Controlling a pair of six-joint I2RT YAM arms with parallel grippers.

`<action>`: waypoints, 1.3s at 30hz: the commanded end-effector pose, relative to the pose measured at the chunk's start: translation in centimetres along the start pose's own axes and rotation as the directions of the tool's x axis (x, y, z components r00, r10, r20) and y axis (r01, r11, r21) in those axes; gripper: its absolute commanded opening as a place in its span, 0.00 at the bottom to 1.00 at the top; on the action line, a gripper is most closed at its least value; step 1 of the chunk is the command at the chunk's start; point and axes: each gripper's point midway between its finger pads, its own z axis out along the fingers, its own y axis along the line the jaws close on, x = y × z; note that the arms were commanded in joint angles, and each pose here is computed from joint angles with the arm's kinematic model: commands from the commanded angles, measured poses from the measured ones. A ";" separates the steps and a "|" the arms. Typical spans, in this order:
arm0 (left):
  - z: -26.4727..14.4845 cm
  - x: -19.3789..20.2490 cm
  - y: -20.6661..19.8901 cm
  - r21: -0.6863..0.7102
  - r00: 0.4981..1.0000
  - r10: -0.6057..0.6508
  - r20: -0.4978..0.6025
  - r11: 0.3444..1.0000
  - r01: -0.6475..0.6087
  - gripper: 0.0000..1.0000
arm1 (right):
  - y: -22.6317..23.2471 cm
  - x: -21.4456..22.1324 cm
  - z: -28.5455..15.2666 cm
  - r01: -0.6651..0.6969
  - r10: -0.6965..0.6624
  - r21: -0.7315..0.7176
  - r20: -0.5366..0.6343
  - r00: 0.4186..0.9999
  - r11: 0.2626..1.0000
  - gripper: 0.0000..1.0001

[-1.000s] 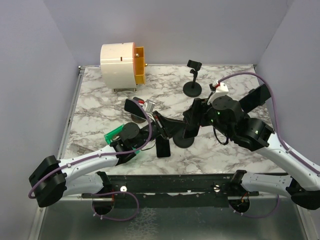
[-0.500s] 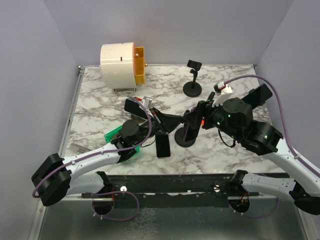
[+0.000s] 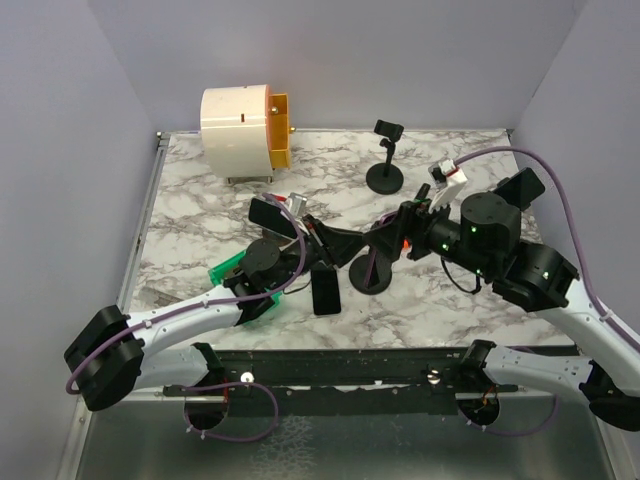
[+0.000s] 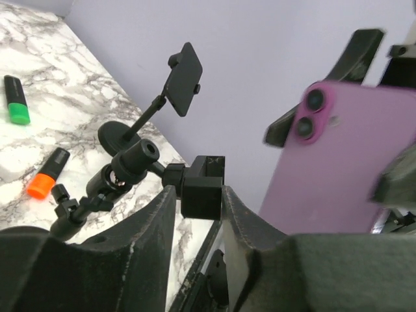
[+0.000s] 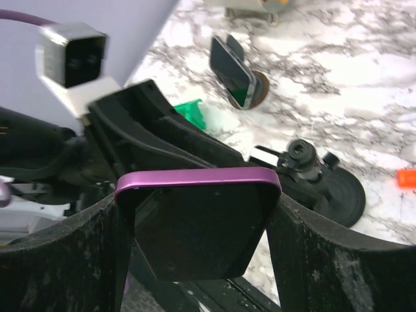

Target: Remove the phone from the phone stand

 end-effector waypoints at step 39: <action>-1.8 -8.3 -6.5 0.015 0.802 0.579 -0.145 0.812 -0.584 0.81 | 0.7 -11.3 0.8 -0.159 0.112 0.189 0.239 0.965 0.969 0.00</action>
